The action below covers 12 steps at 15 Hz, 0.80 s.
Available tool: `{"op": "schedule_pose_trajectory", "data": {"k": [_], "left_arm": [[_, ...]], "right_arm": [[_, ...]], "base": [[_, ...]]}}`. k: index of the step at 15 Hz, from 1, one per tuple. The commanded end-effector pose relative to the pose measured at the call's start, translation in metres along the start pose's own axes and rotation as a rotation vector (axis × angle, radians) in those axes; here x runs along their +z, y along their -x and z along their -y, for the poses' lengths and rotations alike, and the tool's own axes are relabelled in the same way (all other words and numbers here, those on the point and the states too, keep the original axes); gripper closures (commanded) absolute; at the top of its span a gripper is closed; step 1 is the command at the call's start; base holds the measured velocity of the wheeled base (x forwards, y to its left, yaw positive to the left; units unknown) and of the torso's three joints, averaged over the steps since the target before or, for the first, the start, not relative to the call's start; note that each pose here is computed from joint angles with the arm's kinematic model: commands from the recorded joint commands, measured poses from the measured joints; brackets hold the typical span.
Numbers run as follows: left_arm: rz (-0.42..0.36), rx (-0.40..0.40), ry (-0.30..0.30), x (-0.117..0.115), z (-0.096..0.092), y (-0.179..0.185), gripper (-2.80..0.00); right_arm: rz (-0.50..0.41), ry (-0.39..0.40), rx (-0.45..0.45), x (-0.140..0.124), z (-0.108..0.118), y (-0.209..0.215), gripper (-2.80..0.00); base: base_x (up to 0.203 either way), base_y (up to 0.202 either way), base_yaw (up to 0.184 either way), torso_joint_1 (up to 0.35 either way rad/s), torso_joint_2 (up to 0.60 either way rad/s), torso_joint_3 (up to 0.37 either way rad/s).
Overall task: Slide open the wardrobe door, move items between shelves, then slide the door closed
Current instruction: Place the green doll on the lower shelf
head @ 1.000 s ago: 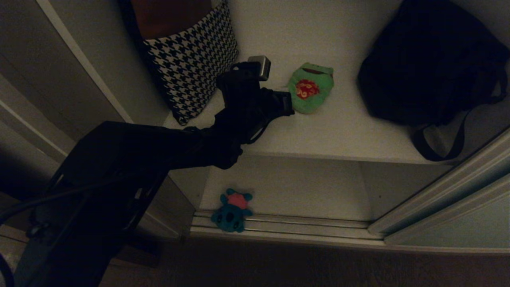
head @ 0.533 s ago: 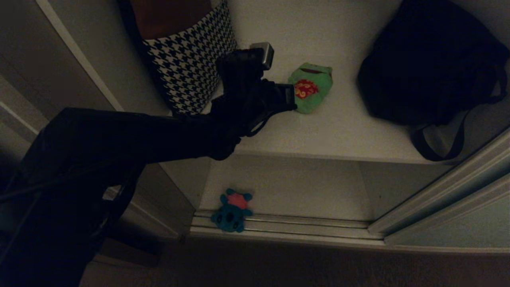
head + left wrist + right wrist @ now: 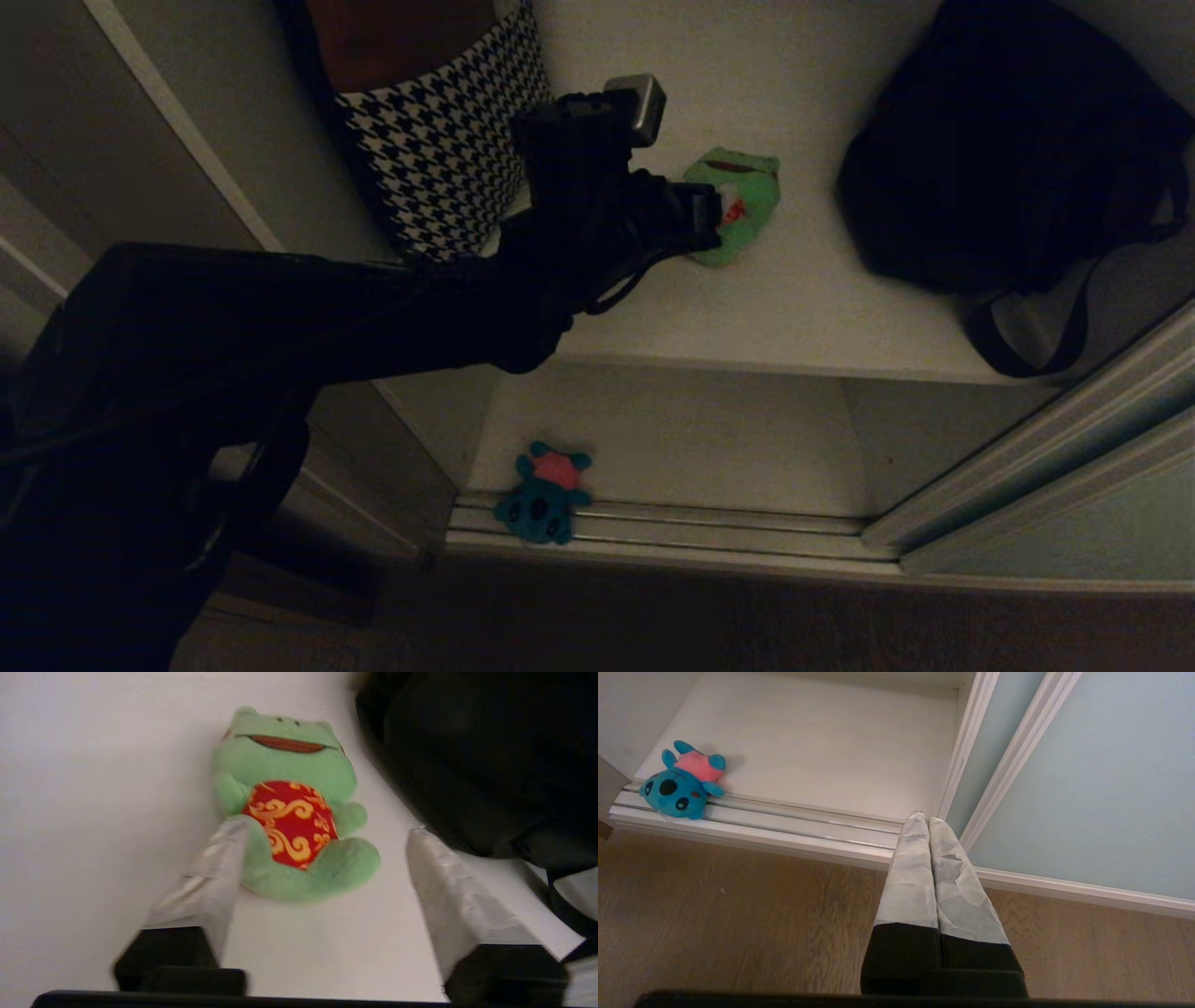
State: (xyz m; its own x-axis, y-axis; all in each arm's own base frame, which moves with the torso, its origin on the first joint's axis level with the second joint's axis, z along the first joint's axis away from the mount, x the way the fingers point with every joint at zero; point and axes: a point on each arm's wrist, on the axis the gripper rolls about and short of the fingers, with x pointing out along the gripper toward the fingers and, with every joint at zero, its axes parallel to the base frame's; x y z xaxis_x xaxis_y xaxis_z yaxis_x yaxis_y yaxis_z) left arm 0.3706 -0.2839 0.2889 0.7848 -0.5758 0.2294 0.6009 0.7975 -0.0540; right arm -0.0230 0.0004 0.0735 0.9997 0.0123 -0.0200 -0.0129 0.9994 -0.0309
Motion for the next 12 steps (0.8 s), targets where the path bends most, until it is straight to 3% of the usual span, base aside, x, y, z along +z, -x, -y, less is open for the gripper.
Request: {"op": "schedule_pose_trajectory", "data": {"k": [1,7,12], "left_arm": [[-0.003,0.000,0.002,-0.004,0.000,-0.001,-2.80],[-0.009,0.004,0.009,-0.007,-0.001,-0.003,-2.80],[-0.031,0.003,0.011,-0.016,-0.001,-0.005,-2.80]], "right_arm": [[0.002,0.001,0.001,0.000,0.000,0.000,0.00],[0.001,0.000,0.001,0.000,0.000,0.000,0.00],[0.002,0.001,0.001,0.000,0.000,0.000,0.00]], "base": [[0.000,0.000,0.000,0.000,0.00,0.000],[0.015,0.000,0.000,0.000,0.00,0.001],[0.187,0.000,0.001,0.002,0.00,0.003]]}}
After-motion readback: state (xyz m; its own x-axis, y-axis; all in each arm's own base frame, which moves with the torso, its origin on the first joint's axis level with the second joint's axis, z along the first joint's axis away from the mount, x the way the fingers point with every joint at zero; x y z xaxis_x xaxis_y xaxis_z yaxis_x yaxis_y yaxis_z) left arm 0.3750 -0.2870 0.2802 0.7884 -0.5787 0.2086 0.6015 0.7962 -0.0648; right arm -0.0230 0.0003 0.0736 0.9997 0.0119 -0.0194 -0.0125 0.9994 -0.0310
